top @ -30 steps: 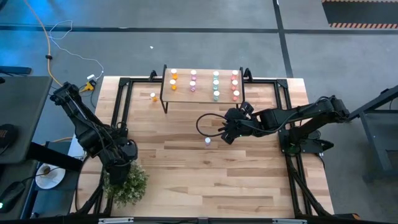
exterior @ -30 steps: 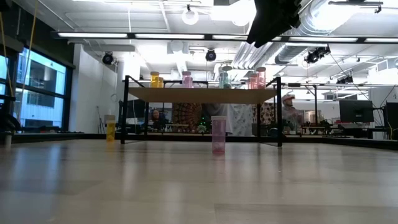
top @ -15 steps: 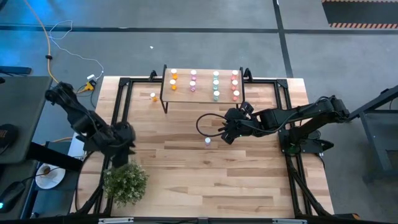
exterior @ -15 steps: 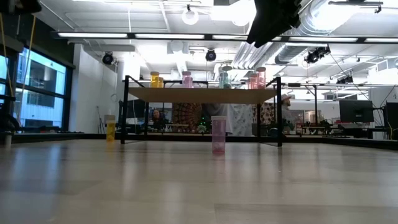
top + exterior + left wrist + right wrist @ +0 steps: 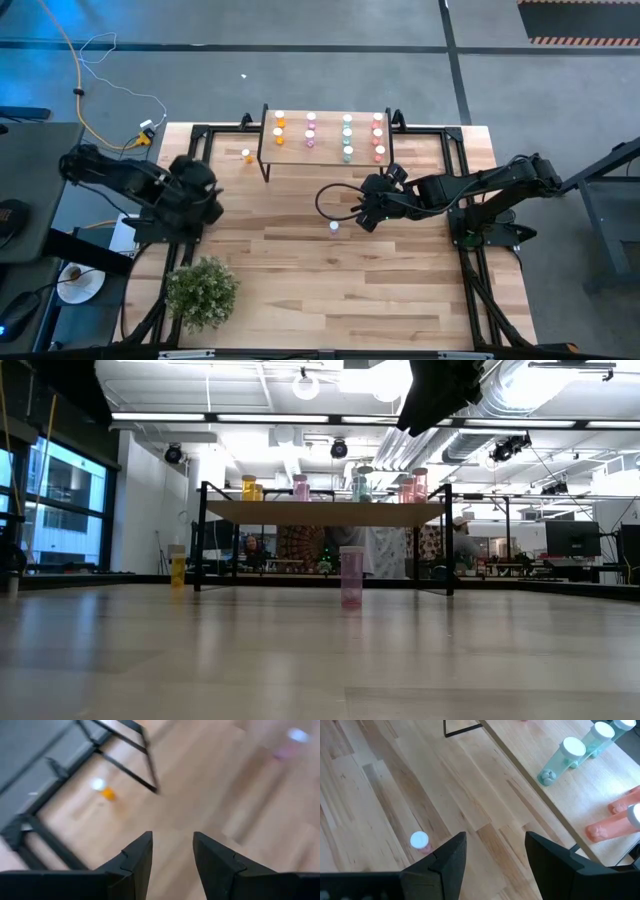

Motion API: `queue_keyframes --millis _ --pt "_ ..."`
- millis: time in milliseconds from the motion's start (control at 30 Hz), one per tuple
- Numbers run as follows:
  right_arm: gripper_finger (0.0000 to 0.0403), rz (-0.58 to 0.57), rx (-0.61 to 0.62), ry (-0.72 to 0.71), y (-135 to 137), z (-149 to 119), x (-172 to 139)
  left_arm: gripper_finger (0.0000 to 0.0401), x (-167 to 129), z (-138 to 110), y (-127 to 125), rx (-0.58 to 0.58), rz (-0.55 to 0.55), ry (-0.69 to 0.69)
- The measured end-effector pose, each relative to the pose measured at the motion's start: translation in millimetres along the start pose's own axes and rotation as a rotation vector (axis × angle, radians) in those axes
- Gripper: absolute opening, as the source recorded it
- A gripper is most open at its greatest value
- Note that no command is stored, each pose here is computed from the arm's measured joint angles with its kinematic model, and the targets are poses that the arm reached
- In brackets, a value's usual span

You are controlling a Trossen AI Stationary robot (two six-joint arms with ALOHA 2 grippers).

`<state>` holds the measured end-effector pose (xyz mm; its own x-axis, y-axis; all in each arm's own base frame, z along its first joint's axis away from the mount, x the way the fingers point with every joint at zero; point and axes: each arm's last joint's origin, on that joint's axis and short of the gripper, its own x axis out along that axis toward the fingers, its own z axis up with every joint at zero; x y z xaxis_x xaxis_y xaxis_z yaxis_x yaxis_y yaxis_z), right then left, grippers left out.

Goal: Pick and place medicine bottles onto shelf by color
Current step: Put the orange pill bottle on the shelf aligned with the other orange pill bottles

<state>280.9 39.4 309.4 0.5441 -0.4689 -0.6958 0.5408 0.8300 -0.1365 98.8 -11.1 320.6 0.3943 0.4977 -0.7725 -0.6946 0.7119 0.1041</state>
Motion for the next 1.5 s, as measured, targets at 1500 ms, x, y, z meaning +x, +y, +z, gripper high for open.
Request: queue_keyframes --millis 1500 --pt "0.0195 -0.01 -0.136 -0.005 -0.2 0.1 0.1 0.0133 135.3 -24.5 25.2 -0.625 0.394 -0.054"
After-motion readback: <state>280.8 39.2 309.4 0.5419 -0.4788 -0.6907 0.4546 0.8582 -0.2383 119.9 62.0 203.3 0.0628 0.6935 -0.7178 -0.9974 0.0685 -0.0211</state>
